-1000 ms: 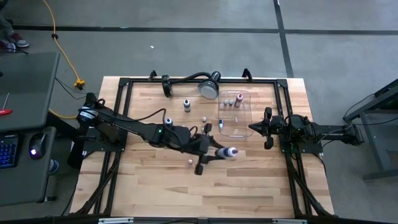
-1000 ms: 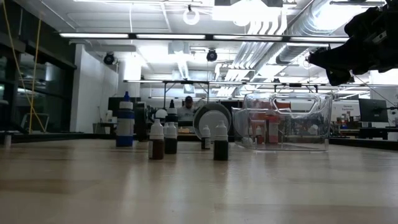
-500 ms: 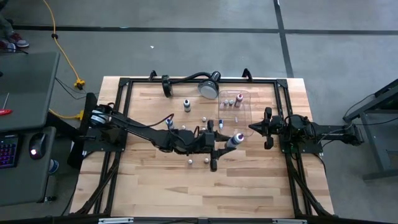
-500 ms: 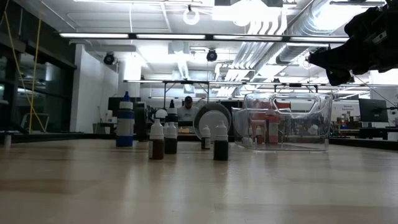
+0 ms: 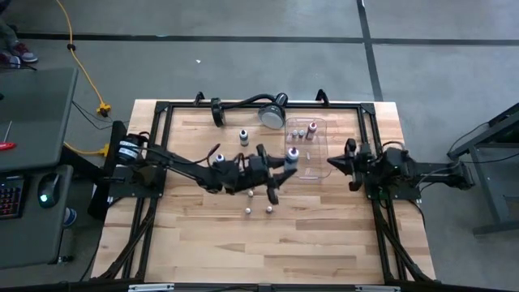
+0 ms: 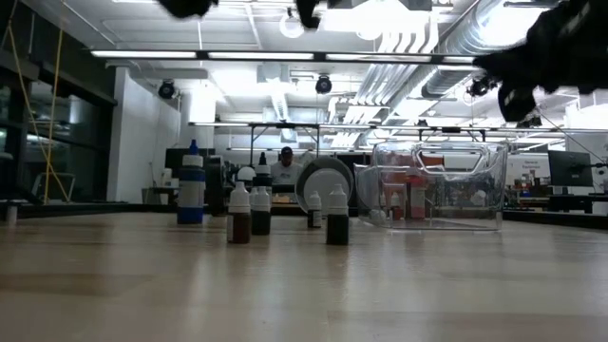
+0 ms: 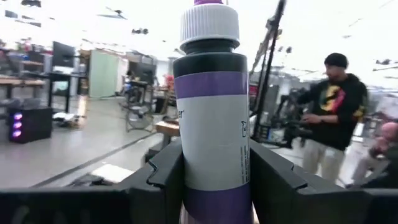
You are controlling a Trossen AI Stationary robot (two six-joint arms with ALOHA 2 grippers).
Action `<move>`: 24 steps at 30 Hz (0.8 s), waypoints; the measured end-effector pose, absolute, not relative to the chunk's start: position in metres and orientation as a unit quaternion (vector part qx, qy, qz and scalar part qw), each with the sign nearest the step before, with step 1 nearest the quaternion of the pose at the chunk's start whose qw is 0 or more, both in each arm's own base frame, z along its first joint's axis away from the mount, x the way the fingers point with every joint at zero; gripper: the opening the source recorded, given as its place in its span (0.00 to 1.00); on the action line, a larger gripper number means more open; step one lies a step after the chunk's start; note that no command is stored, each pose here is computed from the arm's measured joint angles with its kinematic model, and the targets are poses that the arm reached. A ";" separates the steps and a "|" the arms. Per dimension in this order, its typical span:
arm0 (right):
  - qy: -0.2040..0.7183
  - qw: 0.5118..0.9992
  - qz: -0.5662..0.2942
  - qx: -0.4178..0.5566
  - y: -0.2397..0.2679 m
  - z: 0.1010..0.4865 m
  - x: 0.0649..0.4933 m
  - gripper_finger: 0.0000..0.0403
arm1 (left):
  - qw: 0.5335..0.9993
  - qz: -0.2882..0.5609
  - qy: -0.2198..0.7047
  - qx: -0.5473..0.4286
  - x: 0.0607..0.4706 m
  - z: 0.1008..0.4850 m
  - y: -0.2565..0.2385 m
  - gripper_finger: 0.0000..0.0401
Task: Pick & Place food coloring
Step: Put the big purple food coloring bottle into the transparent bin
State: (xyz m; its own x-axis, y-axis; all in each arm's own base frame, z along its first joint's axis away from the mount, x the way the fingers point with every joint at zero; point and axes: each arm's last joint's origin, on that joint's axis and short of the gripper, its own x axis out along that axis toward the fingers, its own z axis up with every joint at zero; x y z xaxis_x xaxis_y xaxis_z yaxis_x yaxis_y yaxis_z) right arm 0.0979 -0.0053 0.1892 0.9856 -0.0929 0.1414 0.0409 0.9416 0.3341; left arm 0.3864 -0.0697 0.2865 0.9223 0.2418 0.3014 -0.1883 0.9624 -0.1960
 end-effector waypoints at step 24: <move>0.179 0.977 -0.042 -0.109 -0.009 0.448 0.161 0.08 | 0.986 0.019 -0.138 -0.087 0.386 0.265 -0.026 0.35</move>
